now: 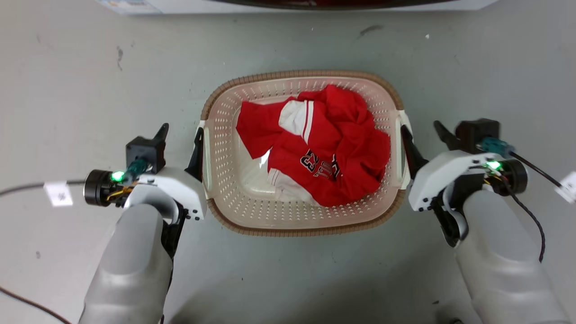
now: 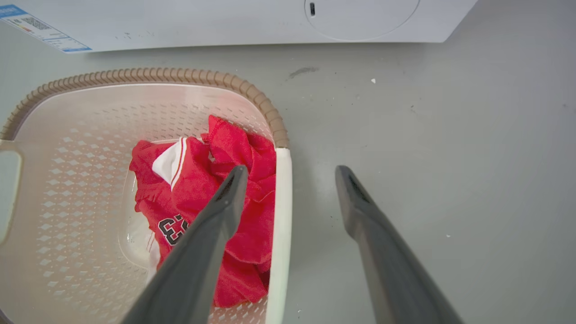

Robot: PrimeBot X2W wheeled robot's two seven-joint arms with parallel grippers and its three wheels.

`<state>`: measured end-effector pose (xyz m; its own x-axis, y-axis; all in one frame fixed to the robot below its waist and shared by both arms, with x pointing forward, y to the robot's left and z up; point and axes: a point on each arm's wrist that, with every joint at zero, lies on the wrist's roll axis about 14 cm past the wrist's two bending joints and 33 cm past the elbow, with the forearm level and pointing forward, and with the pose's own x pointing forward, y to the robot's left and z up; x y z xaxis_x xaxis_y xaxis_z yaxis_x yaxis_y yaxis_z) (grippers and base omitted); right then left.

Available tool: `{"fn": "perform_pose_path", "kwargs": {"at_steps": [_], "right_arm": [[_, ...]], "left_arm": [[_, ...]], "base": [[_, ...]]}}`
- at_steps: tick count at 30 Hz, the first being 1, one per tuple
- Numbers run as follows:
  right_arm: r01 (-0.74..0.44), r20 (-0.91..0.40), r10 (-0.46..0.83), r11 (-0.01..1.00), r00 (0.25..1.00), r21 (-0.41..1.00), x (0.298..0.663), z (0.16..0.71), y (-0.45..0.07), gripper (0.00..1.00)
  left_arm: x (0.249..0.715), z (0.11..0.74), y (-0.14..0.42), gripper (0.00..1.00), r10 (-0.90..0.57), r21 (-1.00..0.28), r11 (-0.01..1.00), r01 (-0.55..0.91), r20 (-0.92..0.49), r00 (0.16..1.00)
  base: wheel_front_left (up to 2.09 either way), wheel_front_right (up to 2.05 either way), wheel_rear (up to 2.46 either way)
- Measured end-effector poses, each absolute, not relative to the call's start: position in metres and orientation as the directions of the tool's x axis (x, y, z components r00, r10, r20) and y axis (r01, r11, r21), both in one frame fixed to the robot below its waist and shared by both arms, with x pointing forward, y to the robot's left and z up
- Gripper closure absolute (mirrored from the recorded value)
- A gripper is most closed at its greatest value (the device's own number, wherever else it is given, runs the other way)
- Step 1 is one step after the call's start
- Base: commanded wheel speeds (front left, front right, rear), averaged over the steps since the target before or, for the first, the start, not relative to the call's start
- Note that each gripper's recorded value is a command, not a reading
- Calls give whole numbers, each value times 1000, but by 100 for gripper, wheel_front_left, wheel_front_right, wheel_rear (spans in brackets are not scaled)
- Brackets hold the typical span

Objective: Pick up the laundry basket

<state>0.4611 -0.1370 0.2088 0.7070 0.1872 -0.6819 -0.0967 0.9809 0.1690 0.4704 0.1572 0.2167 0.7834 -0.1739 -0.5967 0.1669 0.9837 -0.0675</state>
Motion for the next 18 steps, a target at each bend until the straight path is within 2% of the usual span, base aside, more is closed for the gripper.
{"fn": "perform_pose_path", "kwargs": {"at_steps": [4,9,18], "right_arm": [[-137,-761,223,975,610,176,452,182,-124,0],[-143,-826,245,969,507,199,440,160,-115,0],[-146,-880,244,969,408,201,442,138,-114,0]], "left_arm": [[459,186,158,0,-179,-72,981,181,-706,685],[453,166,142,0,-224,-116,970,216,-774,592],[436,137,142,0,-245,-177,964,198,-881,405]], "base": [[0,0,0],[0,0,0],[0,0,0]]}}
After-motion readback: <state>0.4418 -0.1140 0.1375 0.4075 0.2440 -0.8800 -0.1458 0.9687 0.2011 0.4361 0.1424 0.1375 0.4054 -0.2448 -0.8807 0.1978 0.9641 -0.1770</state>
